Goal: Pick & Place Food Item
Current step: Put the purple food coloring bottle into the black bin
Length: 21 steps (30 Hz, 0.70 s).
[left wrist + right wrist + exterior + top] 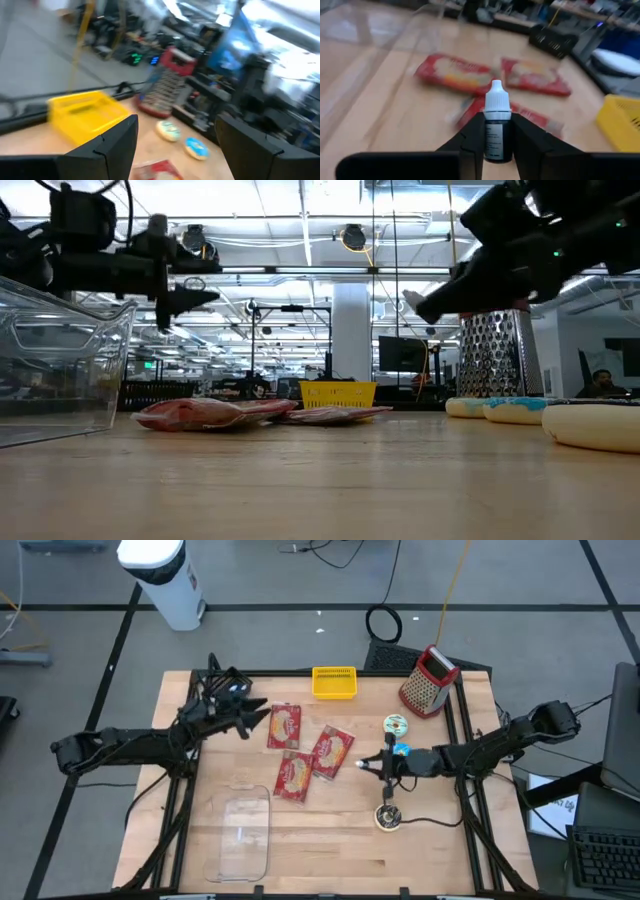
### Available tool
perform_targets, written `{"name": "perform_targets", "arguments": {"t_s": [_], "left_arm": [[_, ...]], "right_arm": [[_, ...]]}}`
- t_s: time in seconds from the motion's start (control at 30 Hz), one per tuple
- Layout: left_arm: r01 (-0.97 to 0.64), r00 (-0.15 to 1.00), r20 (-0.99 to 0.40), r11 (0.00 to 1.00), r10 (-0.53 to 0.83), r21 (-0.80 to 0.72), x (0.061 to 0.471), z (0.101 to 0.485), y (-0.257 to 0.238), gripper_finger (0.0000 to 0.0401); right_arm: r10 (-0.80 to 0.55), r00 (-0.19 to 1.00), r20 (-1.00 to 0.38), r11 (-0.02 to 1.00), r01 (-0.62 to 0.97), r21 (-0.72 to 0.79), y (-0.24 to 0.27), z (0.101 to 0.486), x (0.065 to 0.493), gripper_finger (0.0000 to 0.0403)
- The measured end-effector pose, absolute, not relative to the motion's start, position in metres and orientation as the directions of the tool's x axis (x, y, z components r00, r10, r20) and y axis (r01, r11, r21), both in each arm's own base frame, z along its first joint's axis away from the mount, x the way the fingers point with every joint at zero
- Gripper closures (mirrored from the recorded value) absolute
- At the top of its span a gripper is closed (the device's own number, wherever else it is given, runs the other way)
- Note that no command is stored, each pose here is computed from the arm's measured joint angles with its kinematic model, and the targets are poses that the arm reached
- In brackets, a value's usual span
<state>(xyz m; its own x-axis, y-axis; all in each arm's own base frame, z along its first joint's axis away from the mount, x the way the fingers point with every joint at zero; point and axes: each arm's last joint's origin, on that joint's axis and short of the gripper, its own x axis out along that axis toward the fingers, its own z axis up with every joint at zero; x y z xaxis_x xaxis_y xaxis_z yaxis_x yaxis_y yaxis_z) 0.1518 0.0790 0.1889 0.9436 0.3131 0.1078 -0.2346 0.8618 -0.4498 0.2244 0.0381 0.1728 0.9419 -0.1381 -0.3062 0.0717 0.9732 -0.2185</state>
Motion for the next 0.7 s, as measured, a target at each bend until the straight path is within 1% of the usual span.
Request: {"name": "perform_targets", "arguments": {"t_s": [0.07,0.17,0.23,0.33,0.43,0.6,0.7], "left_arm": [[-0.199,0.954,0.125,0.886,0.274,-0.418,0.156,0.191,0.071,0.0134],[-0.18,0.959,0.13,0.897,0.25,-0.403,0.163,0.195,0.061,0.0134],[-0.163,0.966,0.124,0.909,0.225,-0.384,0.169,0.2,0.055,0.0134],[-0.136,0.982,0.076,0.931,0.171,-0.339,0.18,0.208,0.045,0.0134],[-0.105,0.993,0.029,0.96,0.116,-0.258,0.195,0.218,0.035,0.0134],[-0.021,0.999,-0.04,0.996,0.018,-0.086,0.229,0.22,0.019,0.0134],[0.01,0.993,-0.114,0.999,-0.014,-0.035,0.255,0.213,0.014,0.0135]], "right_arm": [[-0.158,0.952,-0.264,0.968,0.096,-0.231,0.034,0.174,0.229,0.033],[-0.177,0.958,-0.227,0.962,0.119,-0.247,0.028,0.171,0.236,0.0325],[-0.157,0.969,-0.188,0.964,0.108,-0.245,0.025,0.169,0.242,0.0327],[-0.139,0.981,-0.136,0.966,0.104,-0.238,0.022,0.164,0.25,0.0334],[-0.13,0.988,-0.088,0.968,0.107,-0.225,0.02,0.159,0.258,0.0337],[-0.114,0.989,-0.09,0.969,0.091,-0.228,0.019,0.154,0.275,0.0328],[-0.107,0.99,-0.095,0.966,0.081,-0.245,0.02,0.152,0.283,0.0329]]}}
